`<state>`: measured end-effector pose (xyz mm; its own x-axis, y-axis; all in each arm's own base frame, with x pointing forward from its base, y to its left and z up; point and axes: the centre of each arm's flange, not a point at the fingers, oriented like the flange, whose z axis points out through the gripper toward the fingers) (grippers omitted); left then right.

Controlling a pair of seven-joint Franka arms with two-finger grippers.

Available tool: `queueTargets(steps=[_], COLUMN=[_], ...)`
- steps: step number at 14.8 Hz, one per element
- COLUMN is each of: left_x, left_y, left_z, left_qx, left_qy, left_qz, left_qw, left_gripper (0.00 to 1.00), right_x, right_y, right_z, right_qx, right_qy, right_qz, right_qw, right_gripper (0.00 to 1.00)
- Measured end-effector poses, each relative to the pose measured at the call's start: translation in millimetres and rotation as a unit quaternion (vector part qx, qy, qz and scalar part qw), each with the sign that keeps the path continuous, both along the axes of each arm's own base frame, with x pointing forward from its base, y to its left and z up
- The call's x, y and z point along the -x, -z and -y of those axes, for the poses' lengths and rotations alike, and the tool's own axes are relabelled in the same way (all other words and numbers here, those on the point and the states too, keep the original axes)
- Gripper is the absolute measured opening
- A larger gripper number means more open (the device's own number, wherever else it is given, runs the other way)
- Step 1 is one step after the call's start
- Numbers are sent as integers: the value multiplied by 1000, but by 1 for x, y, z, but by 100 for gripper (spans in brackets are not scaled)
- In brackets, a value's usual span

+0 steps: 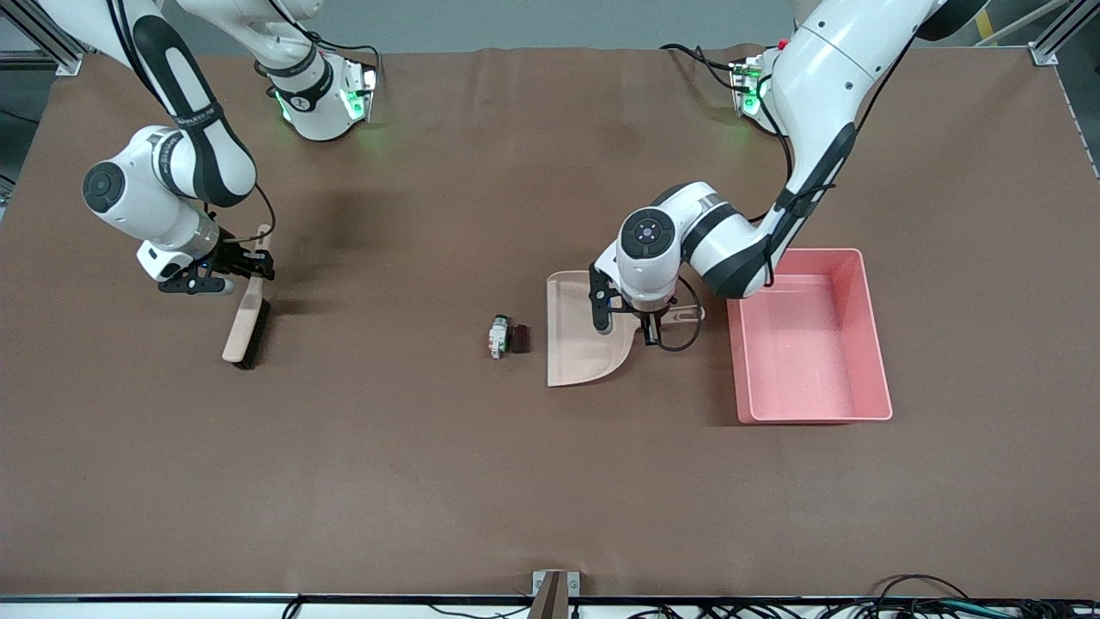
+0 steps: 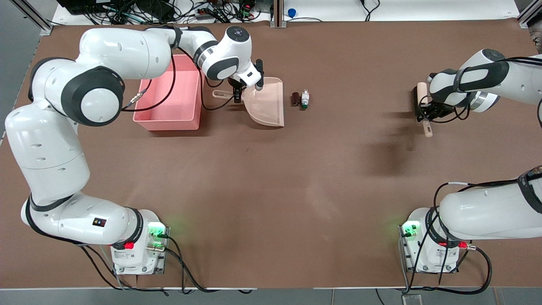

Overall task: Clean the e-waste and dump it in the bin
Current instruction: 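Grasp the brush handle with the right gripper and lift it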

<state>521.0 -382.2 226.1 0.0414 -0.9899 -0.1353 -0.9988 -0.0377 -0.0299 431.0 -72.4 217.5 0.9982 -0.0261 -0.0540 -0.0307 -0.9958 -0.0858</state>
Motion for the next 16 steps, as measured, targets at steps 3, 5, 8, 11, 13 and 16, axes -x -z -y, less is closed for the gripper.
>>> queueTargets(steps=[3, 5, 8, 11, 13, 16], left_x=[0, 0, 0, 0, 0, 0], left_y=[0, 0, 0, 0, 0, 0], left_z=[0, 0, 1, 1, 1, 1], left_qx=[0, 0, 0, 0, 0, 0], left_qy=[1, 1, 2, 2, 2, 2], left_qz=[0, 0, 0, 0, 0, 0], left_qw=[1000, 1000, 1000, 1000, 1000, 1000], left_gripper=[45, 41, 34, 34, 34, 34], right_x=[1, 1, 2, 2, 2, 2], right_y=[1, 3, 4, 4, 4, 4], right_z=[1, 2, 2, 2, 2, 2], right_qx=[0, 0, 0, 0, 0, 0], right_qy=[1, 2, 2, 2, 3, 3], right_qz=[-1, -4, -5, -5, -5, -5], right_qw=[1000, 1000, 1000, 1000, 1000, 1000], right_gripper=[40, 40, 38, 27, 26, 26])
